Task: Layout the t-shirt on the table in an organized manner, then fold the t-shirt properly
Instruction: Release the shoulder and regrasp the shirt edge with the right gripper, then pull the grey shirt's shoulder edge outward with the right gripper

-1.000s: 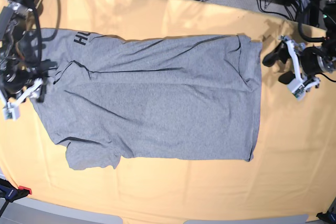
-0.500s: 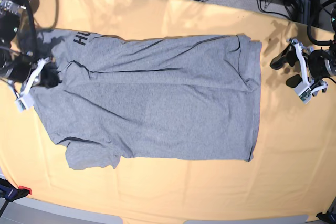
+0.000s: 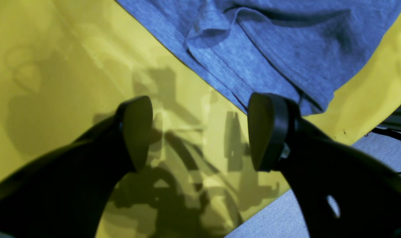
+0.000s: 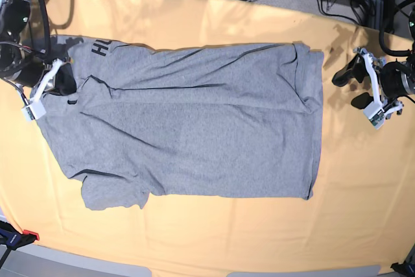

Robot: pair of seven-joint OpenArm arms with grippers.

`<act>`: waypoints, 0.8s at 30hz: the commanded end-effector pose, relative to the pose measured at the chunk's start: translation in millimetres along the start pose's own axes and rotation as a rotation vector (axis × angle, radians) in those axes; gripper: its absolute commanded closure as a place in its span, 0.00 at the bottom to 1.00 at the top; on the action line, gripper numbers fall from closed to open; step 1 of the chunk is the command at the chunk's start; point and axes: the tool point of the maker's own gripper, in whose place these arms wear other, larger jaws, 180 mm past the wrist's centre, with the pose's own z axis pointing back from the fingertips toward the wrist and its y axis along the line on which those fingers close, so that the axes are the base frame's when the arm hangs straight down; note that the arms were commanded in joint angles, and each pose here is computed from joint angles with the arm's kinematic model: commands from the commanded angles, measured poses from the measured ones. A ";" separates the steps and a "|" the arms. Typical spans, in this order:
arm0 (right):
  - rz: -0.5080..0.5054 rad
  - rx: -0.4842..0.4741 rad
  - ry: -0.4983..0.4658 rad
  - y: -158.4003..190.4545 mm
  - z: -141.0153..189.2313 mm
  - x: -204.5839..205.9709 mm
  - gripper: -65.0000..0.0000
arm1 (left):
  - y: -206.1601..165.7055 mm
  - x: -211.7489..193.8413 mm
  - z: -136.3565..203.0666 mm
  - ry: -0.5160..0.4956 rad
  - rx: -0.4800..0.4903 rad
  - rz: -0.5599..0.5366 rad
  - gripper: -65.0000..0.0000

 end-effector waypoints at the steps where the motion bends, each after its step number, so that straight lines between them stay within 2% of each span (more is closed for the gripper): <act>1: 0.032 -0.024 -0.045 -4.0 3.8 15.3 1.00 | 5.2 13.1 8.9 -0.036 0.015 -0.028 0.30; 4: 0.047 -0.061 -0.051 -7.2 -2.2 19.4 1.00 | 3.3 15.0 8.9 -0.047 0.004 -0.023 0.30; 8: 0.073 -0.044 -0.082 -2.2 -6.6 37.1 1.00 | -0.2 17.8 9.1 -0.062 -0.015 -0.015 0.30; 14: 0.109 -0.046 -0.237 -1.8 -2.7 89.7 1.00 | -0.2 18.1 9.2 -0.064 -0.015 -0.015 0.30; 18: 0.133 -0.058 -0.291 -4.6 3.2 115.2 1.00 | -0.2 17.9 9.1 -0.063 -0.015 -0.015 0.30; 21: 0.148 -0.072 -0.271 -8.1 6.0 120.1 1.00 | -0.1 17.7 9.1 -0.062 -0.015 -0.015 0.30; 24: 0.161 -0.077 -0.150 -12.2 8.7 103.5 1.00 | 0.1 16.9 9.1 -0.058 -0.014 -0.016 0.30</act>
